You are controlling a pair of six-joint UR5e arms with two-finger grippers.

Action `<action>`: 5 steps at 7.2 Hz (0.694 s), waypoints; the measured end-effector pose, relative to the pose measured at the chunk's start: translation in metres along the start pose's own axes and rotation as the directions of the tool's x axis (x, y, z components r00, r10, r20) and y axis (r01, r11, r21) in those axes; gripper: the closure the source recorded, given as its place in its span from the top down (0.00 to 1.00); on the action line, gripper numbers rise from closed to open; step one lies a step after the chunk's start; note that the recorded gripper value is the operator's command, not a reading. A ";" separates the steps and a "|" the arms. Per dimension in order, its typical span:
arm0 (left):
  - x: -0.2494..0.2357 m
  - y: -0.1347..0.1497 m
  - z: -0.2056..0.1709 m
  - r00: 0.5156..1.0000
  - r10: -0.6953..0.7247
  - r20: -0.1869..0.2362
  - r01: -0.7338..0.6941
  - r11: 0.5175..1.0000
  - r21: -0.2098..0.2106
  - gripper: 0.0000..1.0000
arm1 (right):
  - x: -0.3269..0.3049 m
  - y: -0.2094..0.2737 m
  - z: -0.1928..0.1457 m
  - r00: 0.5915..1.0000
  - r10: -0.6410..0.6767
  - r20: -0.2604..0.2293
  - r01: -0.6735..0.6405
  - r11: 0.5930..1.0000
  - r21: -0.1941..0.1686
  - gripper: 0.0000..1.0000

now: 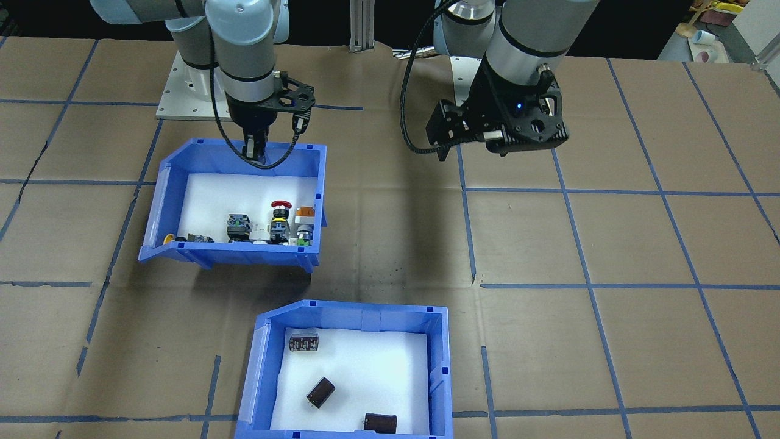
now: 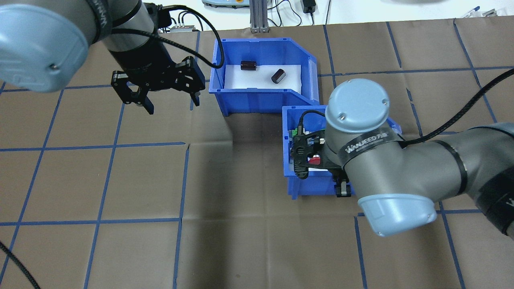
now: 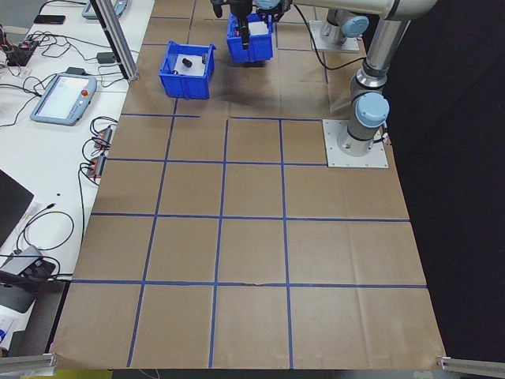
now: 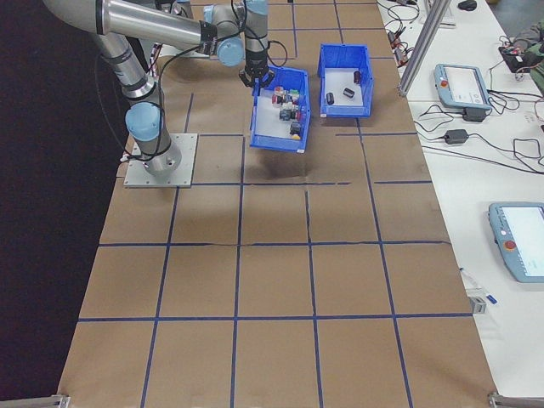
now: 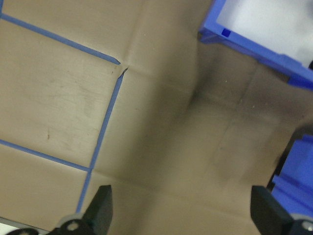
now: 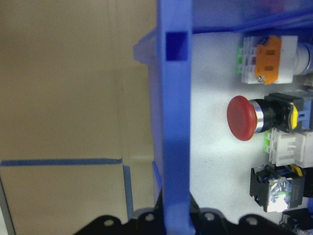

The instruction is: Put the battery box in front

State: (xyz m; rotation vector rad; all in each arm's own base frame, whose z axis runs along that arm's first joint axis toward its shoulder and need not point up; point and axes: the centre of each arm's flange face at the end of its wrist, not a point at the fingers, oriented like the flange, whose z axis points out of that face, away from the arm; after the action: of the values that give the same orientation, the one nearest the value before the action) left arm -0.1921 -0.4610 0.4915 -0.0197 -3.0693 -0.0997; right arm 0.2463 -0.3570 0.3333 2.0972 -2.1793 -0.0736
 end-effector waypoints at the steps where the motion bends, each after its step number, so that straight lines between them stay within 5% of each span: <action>1: -0.005 0.030 0.004 0.996 0.093 -0.001 -0.093 0.996 0.002 0.99 | -0.014 -0.027 -0.003 0.999 0.004 -0.036 -0.004 1.000 0.017 0.06; 3: -0.014 0.074 0.019 0.991 0.135 0.009 -0.135 0.991 0.006 0.99 | -0.034 -0.067 0.001 0.998 0.015 -0.067 -0.012 0.999 0.039 0.06; 5: -0.041 0.075 0.021 0.993 0.113 0.043 -0.114 0.993 0.007 0.99 | -0.041 -0.086 0.013 0.998 0.016 -0.065 -0.013 0.999 0.041 0.06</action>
State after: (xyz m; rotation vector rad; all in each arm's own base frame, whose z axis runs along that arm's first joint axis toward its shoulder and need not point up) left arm -0.1515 -0.3856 0.4730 -0.1982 -3.1025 -0.0794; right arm 0.3313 -0.3201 0.3085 2.0741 -2.1759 0.0397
